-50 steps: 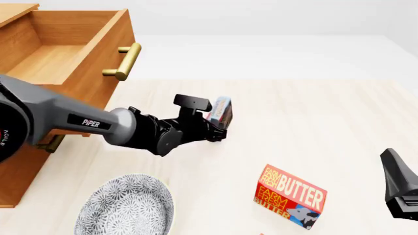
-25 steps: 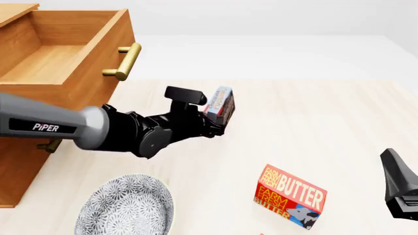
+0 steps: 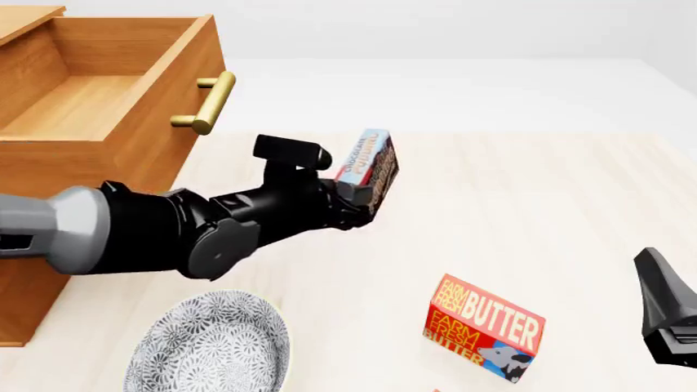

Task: Put the chocolate pudding in the top drawer of the cabinet and close it.

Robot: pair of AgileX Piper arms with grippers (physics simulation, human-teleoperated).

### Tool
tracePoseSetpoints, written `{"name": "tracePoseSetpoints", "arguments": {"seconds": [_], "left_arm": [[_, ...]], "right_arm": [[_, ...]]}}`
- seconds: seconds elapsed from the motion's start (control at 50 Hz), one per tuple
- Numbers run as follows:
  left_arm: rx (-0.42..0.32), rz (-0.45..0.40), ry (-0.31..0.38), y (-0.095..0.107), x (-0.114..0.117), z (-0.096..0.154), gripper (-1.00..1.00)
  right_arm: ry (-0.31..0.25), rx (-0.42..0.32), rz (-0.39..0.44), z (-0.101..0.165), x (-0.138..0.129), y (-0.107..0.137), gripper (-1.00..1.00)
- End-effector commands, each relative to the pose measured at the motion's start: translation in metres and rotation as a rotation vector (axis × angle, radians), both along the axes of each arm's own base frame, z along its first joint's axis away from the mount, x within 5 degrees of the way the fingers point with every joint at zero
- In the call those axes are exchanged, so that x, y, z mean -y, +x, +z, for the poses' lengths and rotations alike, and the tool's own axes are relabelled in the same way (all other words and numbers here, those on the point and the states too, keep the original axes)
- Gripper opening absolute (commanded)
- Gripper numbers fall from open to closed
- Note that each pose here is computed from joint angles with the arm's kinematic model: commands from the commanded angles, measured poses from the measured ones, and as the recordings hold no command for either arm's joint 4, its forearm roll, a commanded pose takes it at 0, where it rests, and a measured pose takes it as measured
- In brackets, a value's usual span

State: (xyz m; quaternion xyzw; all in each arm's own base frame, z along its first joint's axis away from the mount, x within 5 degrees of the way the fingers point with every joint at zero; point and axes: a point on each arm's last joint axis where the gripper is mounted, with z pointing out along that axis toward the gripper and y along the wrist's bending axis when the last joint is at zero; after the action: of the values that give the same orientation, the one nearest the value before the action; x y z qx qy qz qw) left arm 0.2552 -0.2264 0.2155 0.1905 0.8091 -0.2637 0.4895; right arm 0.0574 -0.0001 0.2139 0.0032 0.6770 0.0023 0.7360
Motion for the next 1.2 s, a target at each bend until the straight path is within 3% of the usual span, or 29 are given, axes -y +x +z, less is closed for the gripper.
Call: {"name": "tracePoseSetpoints", "arguments": {"seconds": [0.02,0.5,0.98,1.2], "left_arm": [[0.039,-0.021,-0.015,-0.016,-0.007,0.020,-1.00],[0.125,-0.002,-0.029,-0.037,-0.040,0.062,-1.00],[0.220,-0.025,-0.023,-0.057,-0.056,0.105,-1.00],[0.276,0.006,-0.024,-0.063,-0.073,0.124,-1.00]], "right_arm": [[0.000,0.000,0.000,0.000,0.000,0.000,1.00],[0.000,0.000,0.000,0.000,0.000,0.000,1.00],[0.000,0.000,0.000,0.000,0.000,0.000,1.00],[0.000,0.000,0.000,0.000,0.000,0.000,1.00]]}}
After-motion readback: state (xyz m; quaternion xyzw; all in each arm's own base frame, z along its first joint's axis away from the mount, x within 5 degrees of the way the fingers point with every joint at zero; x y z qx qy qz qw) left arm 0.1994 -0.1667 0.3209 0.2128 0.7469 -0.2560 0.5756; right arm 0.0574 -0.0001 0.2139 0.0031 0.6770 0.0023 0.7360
